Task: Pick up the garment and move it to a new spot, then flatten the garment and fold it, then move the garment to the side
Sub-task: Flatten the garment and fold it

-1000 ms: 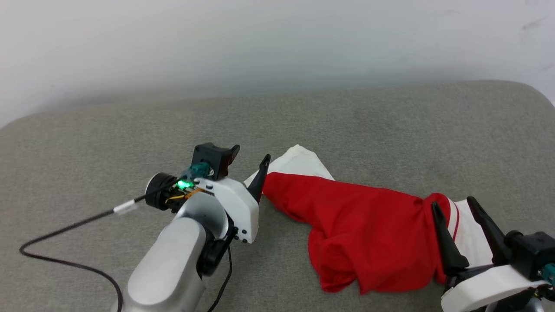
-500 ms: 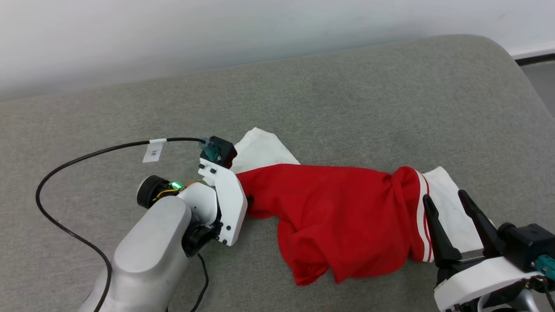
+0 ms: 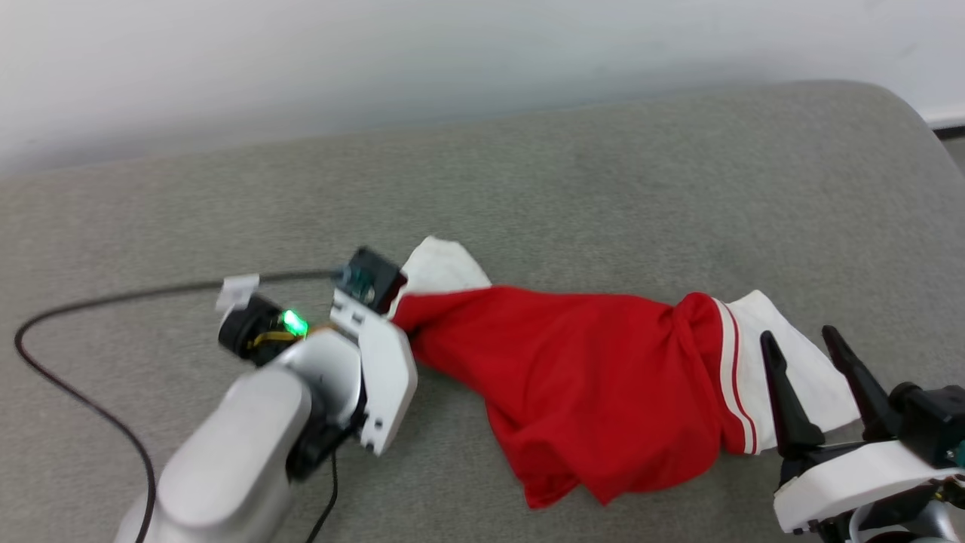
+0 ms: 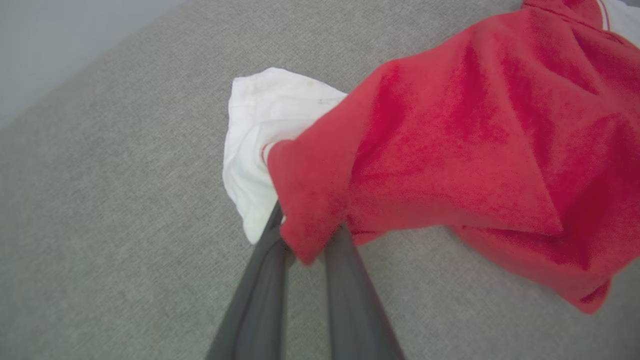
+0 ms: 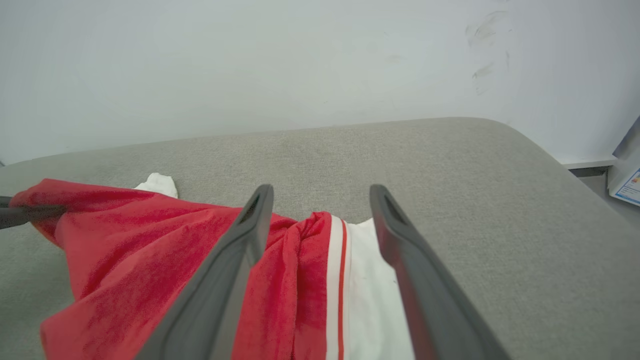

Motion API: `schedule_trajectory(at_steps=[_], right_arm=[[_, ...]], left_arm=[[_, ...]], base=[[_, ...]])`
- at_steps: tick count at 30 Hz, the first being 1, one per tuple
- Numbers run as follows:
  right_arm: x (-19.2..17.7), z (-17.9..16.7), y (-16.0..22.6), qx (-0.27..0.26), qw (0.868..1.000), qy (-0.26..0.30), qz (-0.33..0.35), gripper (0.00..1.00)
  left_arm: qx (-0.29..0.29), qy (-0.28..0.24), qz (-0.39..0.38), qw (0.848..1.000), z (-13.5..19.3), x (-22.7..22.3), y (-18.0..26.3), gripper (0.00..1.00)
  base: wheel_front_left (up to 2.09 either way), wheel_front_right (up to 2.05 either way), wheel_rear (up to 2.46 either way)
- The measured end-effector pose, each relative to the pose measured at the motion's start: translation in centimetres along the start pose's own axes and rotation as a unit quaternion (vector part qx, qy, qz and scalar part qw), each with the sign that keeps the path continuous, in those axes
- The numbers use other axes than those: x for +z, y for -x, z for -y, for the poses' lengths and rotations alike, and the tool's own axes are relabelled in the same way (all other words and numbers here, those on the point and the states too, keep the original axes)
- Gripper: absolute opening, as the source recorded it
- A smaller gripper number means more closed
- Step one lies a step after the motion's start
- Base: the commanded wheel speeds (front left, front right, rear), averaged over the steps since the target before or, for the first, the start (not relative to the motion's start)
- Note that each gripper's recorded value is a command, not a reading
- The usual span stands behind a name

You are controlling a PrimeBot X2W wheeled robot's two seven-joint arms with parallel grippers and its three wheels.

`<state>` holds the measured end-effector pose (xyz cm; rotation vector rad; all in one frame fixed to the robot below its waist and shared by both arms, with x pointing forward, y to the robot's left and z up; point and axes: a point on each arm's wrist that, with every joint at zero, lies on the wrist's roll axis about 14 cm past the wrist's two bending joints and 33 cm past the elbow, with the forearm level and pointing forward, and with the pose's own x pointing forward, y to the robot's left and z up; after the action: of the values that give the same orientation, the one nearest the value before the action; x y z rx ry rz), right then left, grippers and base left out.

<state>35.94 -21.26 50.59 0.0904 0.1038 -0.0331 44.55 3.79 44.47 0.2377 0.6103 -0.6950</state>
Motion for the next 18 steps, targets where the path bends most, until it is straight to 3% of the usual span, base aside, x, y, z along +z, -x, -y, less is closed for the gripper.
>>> schedule_trajectory(at_steps=[6,13,14,15,18], right_arm=[[0.8,-1.1,-0.4,0.018,1.0,0.007,0.01,1.0],[1.8,-2.3,-0.1,0.038,0.999,0.012,0.019,1.0],[1.9,-2.4,0.0,0.039,0.999,0.014,0.021,1.0],[2.0,-2.4,0.2,0.039,0.999,0.015,0.022,1.0],[2.5,-2.5,0.6,0.041,0.999,0.017,0.028,1.0]], left_arm=[[0.036,0.038,-0.021,0.998,1.4,-5.9,4.0,0.0],[0.034,0.166,-0.072,0.983,6.6,-13.1,7.2,0.0],[0.038,0.182,-0.067,0.98,7.1,-13.3,7.4,0.73],[0.042,0.195,-0.058,0.978,7.4,-13.3,7.5,1.0],[0.065,0.216,-0.023,0.974,7.5,-12.8,7.9,1.0]], base=[[0.0,0.0,0.0],[0.0,0.0,0.0],[0.0,0.0,0.0],[0.0,0.0,0.0],[0.0,0.0,0.0]])
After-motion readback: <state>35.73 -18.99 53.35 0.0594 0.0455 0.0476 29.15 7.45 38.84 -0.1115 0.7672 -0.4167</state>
